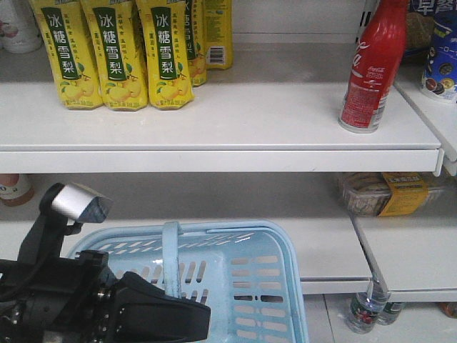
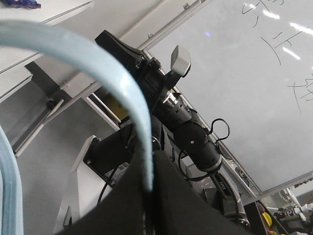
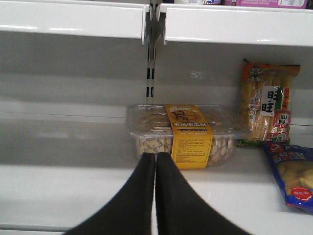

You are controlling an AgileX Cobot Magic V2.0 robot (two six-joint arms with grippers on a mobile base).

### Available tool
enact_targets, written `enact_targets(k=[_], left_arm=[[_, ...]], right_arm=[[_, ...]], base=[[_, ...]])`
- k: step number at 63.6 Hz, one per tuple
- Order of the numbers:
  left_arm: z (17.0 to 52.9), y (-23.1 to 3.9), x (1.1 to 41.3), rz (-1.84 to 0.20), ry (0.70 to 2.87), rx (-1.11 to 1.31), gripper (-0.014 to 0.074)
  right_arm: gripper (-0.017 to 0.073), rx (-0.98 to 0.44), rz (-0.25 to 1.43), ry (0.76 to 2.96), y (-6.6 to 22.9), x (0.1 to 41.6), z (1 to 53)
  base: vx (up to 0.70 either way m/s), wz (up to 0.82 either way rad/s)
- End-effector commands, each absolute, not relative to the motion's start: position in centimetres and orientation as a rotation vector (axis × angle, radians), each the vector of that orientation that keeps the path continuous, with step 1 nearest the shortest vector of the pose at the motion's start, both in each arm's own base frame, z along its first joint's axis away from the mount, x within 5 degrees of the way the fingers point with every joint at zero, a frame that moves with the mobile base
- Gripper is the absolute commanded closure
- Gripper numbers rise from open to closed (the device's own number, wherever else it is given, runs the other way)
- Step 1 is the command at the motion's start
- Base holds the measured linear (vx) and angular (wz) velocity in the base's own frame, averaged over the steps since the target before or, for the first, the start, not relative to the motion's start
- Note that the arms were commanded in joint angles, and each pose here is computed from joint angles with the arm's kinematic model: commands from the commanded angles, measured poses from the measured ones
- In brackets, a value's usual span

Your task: Place coke in basket with both arms

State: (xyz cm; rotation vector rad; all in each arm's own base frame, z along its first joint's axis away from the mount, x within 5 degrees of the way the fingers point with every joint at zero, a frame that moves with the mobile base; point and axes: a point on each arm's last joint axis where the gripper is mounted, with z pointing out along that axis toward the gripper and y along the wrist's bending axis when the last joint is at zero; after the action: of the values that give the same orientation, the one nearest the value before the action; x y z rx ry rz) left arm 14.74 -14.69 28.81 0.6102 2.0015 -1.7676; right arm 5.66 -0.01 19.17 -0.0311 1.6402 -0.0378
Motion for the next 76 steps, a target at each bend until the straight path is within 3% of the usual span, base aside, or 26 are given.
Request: enact_targets(k=[1, 23, 38, 56, 63, 76], left_arm=[[30.8, -14.7, 14.4, -1.869, 1.871, 0.612, 0.0600], [30.8, -14.7, 14.4, -1.869, 1.871, 0.612, 0.0600], [30.8, -14.7, 14.4, -1.869, 1.871, 0.612, 0.0600], [30.8, -14.7, 14.4, -1.869, 1.871, 0.612, 0.0600], [30.8, -14.7, 14.4, -1.869, 1.871, 0.612, 0.0600], [30.8, -14.7, 14.4, -1.869, 1.871, 0.612, 0.0600]], right_arm=[[0.0564, -0.032, -0.057, 1.558, -0.1, 5.6, 19.6], [0.0564, -0.014, -0.040, 1.532, -0.1, 5.6, 19.8], [0.0564, 0.364, 0.353, 1.406, -0.3, 5.5, 20.6], [0.0564, 0.681, 0.646, 1.250, -0.9, 5.4, 21.1], [0.0564, 0.650, 0.655, 1.259, -0.7, 5.2, 22.1], [0.0564, 0.351, 0.468, 1.221, 0.0, 3.4, 28.9]], base=[[0.00, 0.00], [0.00, 0.00], [0.00, 0.00], [0.00, 0.00], [0.00, 0.00], [0.00, 0.00]])
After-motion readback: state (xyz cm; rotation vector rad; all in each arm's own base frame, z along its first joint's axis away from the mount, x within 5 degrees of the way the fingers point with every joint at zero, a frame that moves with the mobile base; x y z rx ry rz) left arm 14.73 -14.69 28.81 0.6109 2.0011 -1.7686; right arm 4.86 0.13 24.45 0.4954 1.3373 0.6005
